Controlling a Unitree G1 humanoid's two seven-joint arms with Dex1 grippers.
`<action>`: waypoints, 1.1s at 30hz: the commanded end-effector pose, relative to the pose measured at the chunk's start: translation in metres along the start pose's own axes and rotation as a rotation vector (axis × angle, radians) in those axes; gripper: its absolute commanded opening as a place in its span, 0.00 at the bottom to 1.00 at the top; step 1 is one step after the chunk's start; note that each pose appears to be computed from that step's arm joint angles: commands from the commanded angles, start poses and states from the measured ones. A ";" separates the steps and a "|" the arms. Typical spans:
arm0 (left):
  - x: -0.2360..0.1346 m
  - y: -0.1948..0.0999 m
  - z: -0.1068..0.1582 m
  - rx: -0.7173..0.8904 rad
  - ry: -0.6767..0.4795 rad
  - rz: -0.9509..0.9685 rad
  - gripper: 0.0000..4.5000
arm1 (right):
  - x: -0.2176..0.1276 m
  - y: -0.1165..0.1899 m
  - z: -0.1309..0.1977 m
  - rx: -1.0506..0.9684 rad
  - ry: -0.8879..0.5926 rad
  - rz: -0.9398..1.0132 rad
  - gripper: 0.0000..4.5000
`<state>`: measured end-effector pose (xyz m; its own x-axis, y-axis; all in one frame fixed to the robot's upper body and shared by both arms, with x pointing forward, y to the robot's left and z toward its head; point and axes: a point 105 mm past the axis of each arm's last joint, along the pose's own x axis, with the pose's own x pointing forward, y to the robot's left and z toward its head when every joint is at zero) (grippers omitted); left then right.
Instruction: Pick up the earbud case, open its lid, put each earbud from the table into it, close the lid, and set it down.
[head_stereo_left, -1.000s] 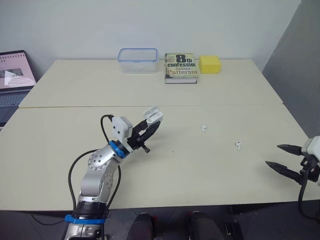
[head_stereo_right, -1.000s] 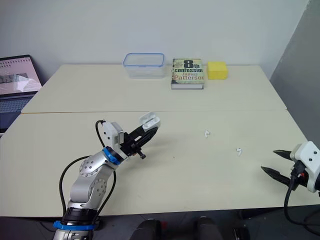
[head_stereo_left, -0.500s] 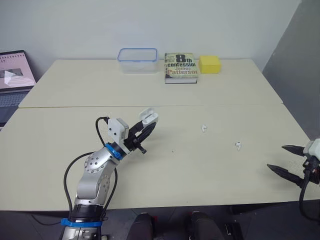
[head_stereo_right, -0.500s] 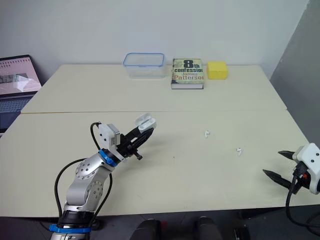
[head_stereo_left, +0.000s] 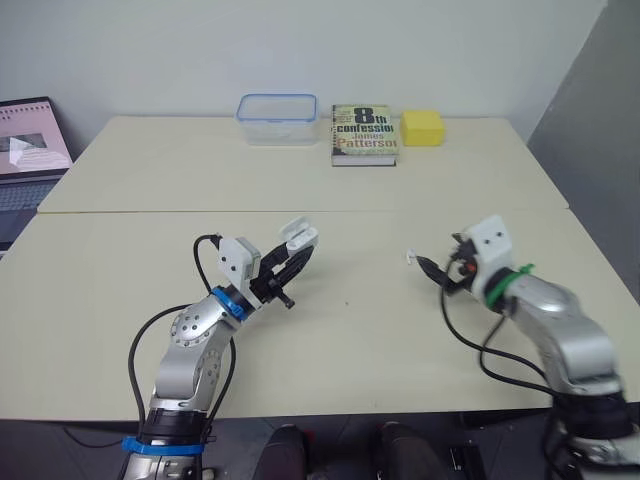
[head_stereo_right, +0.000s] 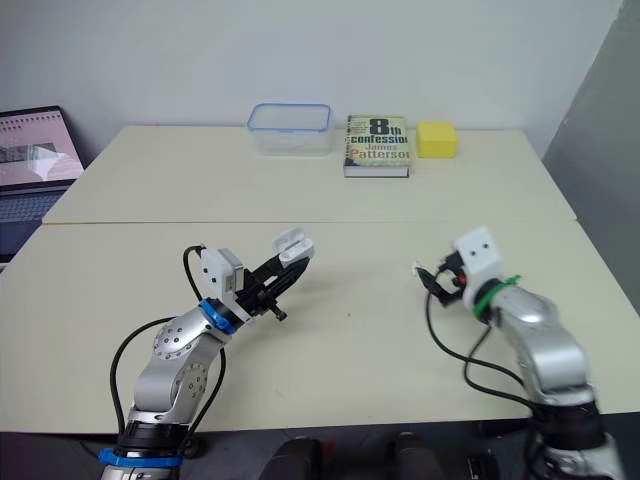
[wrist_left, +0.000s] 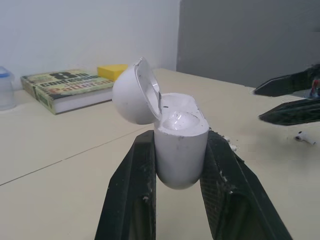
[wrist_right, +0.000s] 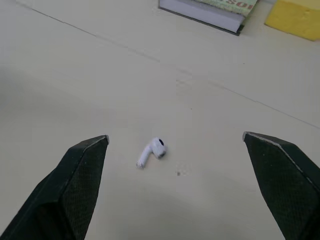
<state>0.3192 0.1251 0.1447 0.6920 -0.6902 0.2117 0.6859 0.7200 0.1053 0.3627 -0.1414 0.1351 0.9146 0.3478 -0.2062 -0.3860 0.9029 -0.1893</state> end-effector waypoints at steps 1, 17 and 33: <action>0.003 -0.003 0.013 0.044 -0.039 -0.027 0.18 | 0.016 0.002 -0.001 -0.011 0.014 -0.072 1.00; 0.001 -0.003 0.008 0.052 -0.020 -0.027 0.18 | 0.037 0.015 -0.044 0.150 0.134 -0.188 0.72; -0.001 -0.010 0.005 0.042 -0.009 -0.040 0.18 | -0.014 0.067 0.002 -0.137 -0.038 0.417 0.11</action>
<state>0.3154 0.1226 0.1355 0.6854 -0.7069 0.1744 0.6984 0.7060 0.1172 0.3397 -0.1063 0.0980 0.7776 0.5203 -0.3529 -0.6021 0.7778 -0.1800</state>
